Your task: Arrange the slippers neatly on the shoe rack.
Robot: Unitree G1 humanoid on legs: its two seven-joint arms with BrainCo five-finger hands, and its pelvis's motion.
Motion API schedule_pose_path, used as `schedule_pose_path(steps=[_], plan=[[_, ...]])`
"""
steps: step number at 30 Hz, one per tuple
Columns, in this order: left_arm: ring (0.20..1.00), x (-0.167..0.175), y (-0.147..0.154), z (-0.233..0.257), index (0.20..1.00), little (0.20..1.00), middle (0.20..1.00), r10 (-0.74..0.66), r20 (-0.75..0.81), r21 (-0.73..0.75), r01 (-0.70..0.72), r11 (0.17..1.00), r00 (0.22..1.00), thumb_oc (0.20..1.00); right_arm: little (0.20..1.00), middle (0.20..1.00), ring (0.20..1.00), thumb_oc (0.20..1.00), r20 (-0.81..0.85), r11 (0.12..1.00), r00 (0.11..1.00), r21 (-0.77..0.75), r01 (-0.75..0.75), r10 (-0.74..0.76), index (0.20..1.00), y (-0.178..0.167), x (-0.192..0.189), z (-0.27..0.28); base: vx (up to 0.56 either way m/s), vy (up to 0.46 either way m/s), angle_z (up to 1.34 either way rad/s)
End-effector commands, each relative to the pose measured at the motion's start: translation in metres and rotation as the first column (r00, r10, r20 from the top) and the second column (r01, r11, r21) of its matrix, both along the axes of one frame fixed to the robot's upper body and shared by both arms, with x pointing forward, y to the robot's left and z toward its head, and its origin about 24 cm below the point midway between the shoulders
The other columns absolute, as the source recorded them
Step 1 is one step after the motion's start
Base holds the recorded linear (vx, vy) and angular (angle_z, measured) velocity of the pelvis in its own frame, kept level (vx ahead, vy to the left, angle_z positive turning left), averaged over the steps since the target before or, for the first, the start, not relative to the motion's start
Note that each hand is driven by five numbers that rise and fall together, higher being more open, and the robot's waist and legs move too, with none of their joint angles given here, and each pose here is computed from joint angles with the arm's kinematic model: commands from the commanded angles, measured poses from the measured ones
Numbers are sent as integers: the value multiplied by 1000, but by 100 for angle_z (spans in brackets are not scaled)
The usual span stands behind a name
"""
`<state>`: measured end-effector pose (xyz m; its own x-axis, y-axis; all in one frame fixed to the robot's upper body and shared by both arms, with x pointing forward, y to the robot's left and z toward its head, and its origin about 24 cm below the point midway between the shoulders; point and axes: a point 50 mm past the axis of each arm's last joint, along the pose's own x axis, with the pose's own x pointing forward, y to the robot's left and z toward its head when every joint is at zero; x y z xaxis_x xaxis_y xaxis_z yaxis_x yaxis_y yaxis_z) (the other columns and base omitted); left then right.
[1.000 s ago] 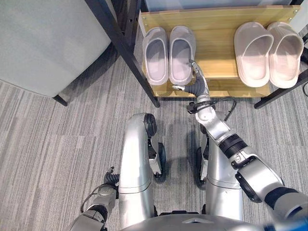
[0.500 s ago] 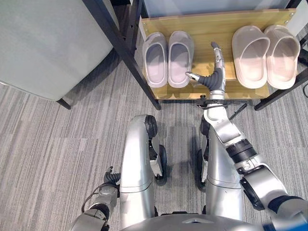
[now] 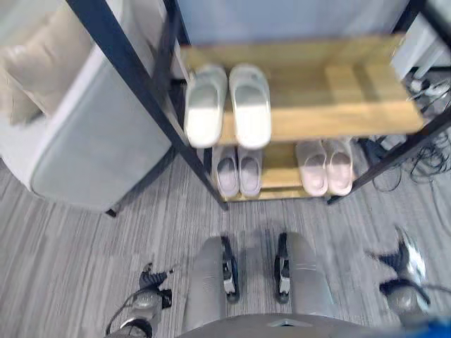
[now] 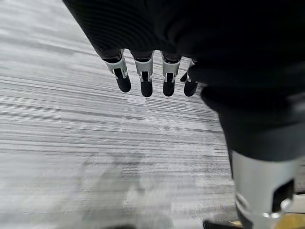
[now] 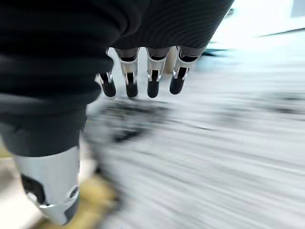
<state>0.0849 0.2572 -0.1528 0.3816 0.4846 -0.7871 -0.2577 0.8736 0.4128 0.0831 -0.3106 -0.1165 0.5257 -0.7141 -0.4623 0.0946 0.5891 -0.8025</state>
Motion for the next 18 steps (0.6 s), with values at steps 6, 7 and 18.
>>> schedule_pose_path(steps=[6,7,18], plan=[[1000,-7,-14,-8,1000,1000,1000,-117,-95,-76,110,991,989,1000,1000,1000,1000,1000,-231,930,939,208,304,-255,1000,13,-43,-30,219,-40,5],[1000,-7,-19,-9,1000,1000,1000,-131,-96,-88,123,989,987,1000,1000,1000,1000,1000,-281,900,909,224,373,-307,1000,16,-60,-33,150,-11,4],[1000,-40,-47,-22,1000,1000,1000,-194,-239,-198,148,969,952,1000,1000,1000,1000,1000,-358,894,911,309,323,-205,1000,40,-65,-43,15,-62,-6]])
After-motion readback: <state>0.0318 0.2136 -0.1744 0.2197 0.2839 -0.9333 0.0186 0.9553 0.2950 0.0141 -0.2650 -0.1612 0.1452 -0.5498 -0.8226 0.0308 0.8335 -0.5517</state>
